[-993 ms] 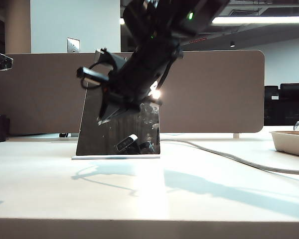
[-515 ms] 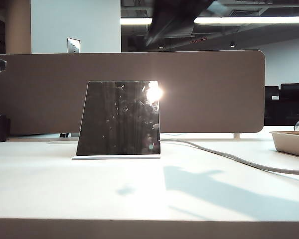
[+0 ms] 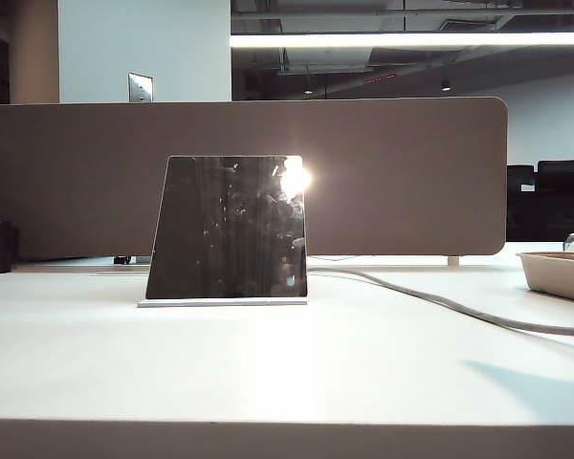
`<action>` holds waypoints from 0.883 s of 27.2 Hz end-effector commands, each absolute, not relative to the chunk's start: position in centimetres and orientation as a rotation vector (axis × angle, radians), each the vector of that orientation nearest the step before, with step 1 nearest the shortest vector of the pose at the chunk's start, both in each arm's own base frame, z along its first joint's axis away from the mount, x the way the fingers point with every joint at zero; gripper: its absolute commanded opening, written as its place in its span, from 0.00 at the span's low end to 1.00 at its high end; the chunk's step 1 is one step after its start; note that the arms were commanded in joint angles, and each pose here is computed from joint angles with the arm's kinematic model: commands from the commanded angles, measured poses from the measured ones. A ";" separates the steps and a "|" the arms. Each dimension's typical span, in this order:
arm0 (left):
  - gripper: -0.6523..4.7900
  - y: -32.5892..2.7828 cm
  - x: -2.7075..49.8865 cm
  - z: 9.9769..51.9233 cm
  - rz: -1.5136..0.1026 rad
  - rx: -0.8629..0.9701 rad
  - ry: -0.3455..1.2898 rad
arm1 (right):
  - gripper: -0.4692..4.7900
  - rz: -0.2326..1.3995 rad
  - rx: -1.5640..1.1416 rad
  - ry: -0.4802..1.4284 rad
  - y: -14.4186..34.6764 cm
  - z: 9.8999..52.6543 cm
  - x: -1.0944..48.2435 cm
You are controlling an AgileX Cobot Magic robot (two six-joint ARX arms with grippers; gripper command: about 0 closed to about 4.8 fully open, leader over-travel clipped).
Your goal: Push the base of the mirror on the table to move it forward for a short distance.
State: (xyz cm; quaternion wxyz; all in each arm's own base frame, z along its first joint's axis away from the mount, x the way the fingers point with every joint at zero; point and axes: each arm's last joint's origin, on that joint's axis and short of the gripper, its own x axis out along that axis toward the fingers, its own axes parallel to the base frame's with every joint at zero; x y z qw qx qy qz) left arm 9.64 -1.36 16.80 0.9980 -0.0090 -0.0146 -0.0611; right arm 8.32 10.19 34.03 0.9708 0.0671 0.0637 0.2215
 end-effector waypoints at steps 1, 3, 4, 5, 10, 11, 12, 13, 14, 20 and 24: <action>0.12 -0.7 9.7 17.0 -0.062 -0.014 -0.044 | 0.08 0.424 0.154 0.150 8.7 32.7 6.9; 0.12 -0.5 9.7 17.0 -0.035 -0.013 -0.043 | 0.08 0.405 0.156 0.139 7.6 31.9 6.0; 0.12 -0.4 9.7 17.0 -0.022 -0.013 -0.044 | 0.08 0.393 0.157 0.133 7.2 31.5 5.7; 0.12 -0.3 9.7 17.0 -0.014 -0.013 -0.044 | 0.08 0.381 0.161 0.124 6.7 30.9 5.4; 0.12 -0.2 9.7 17.0 -0.007 -0.012 -0.044 | 0.08 0.369 0.190 0.094 5.2 28.6 4.4; 0.12 -0.2 9.7 17.0 -0.006 -0.012 -0.044 | 0.08 0.359 0.199 0.086 4.9 28.3 4.3; 0.12 -0.2 9.7 16.9 -0.006 -0.012 -0.043 | 0.08 0.357 0.211 0.078 4.6 27.9 4.2; 0.12 -0.2 9.7 16.9 -0.006 -0.012 -0.043 | 0.08 0.357 0.221 0.071 4.3 27.7 4.1; 0.12 -0.2 9.7 16.9 -0.005 -0.012 -0.044 | 0.08 0.356 0.231 0.064 4.1 27.6 4.0; 0.12 -0.2 9.7 16.9 -0.006 -0.012 -0.044 | 0.08 0.367 0.281 0.033 2.9 27.4 3.5; 0.12 -0.2 9.7 17.0 -0.007 -0.012 -0.044 | 0.08 0.368 0.289 0.028 2.4 27.2 3.3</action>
